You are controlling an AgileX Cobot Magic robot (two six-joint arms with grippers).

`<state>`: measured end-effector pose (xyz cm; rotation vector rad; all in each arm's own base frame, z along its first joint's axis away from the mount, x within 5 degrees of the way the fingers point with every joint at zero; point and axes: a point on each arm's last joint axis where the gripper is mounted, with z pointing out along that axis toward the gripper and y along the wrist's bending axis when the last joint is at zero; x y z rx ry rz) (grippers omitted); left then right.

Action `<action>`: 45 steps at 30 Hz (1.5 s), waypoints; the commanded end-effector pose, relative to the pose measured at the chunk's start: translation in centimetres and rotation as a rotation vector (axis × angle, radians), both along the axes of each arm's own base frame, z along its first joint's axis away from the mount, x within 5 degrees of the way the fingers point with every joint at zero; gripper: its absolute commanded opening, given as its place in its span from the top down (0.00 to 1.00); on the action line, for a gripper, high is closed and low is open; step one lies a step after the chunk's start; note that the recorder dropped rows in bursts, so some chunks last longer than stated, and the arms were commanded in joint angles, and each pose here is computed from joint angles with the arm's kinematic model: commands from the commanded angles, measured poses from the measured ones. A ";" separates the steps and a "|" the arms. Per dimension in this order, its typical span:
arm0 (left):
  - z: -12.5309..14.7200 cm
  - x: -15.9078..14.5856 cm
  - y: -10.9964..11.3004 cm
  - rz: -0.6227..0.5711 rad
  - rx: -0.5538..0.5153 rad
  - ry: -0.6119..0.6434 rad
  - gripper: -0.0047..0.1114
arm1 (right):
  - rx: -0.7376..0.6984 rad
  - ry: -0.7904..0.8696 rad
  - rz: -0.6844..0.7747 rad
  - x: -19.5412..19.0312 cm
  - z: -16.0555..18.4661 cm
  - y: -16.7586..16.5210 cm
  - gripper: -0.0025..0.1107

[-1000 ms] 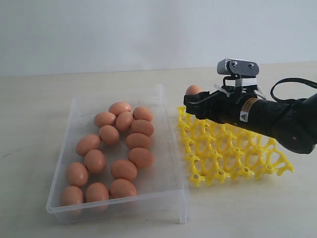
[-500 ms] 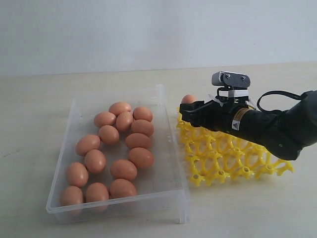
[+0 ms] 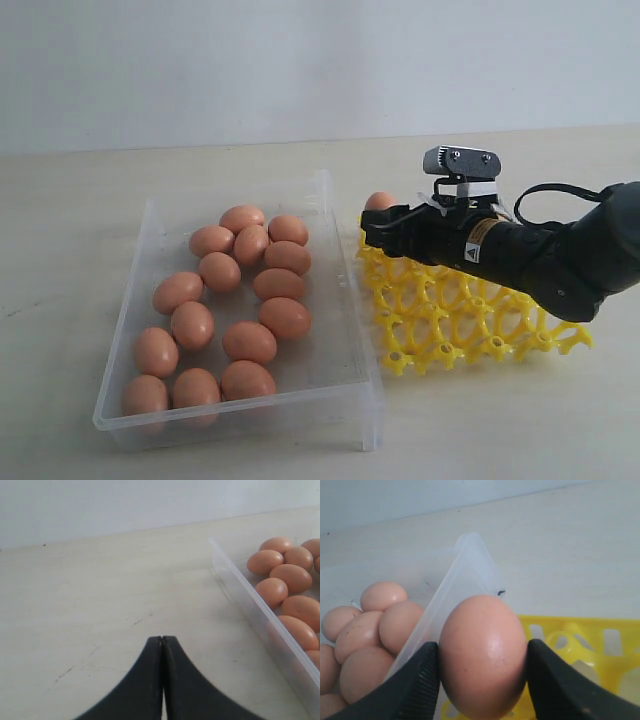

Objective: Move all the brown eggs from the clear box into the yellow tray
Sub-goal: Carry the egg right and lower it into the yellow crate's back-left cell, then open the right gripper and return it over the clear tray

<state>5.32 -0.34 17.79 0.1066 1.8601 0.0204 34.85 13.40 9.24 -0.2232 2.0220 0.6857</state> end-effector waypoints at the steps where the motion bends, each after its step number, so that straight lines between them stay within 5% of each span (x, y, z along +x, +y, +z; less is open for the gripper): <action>1: 0.3 0.0 0.0 0.000 -0.008 -0.020 0.96 | -0.022 0.011 -0.008 0.1 -0.3 -0.3 0.63; 6: 0.3 0.0 0.0 0.001 -0.009 -0.020 0.96 | -0.023 0.014 -0.011 0.2 -0.3 -0.3 0.43; 13: 0.3 0.0 0.0 0.000 -0.007 -0.020 0.96 | -0.051 -0.017 0.002 0.1 1.9 -0.4 0.41; 16: 0.3 0.0 0.0 0.000 -0.007 -0.020 0.96 | -0.112 -0.059 -0.007 -0.3 6.0 -0.8 0.52; 22: 0.3 0.0 0.0 0.001 -0.009 -0.020 0.96 | -0.300 -0.172 -0.025 -2.4 16.0 -0.3 0.94; 26: 0.3 0.0 0.0 0.001 -0.009 -0.020 0.96 | -0.428 -0.208 0.031 -3.3 20.4 3.6 0.98; 35: 0.3 0.0 0.0 0.000 -0.007 -0.020 0.96 | -0.626 0.157 0.526 -3.2 17.4 14.5 0.98; 39: 0.3 0.0 0.0 0.001 -0.009 -0.020 0.96 | -0.643 0.306 0.562 -1.6 15.2 17.3 0.97; 42: 0.3 0.0 0.0 0.001 -0.011 -0.020 0.96 | -0.641 0.339 0.574 -0.2 14.6 19.0 0.88; 45: 0.3 0.0 0.0 0.001 -0.011 -0.020 0.96 | -0.647 0.403 0.587 1.0 13.6 20.3 0.67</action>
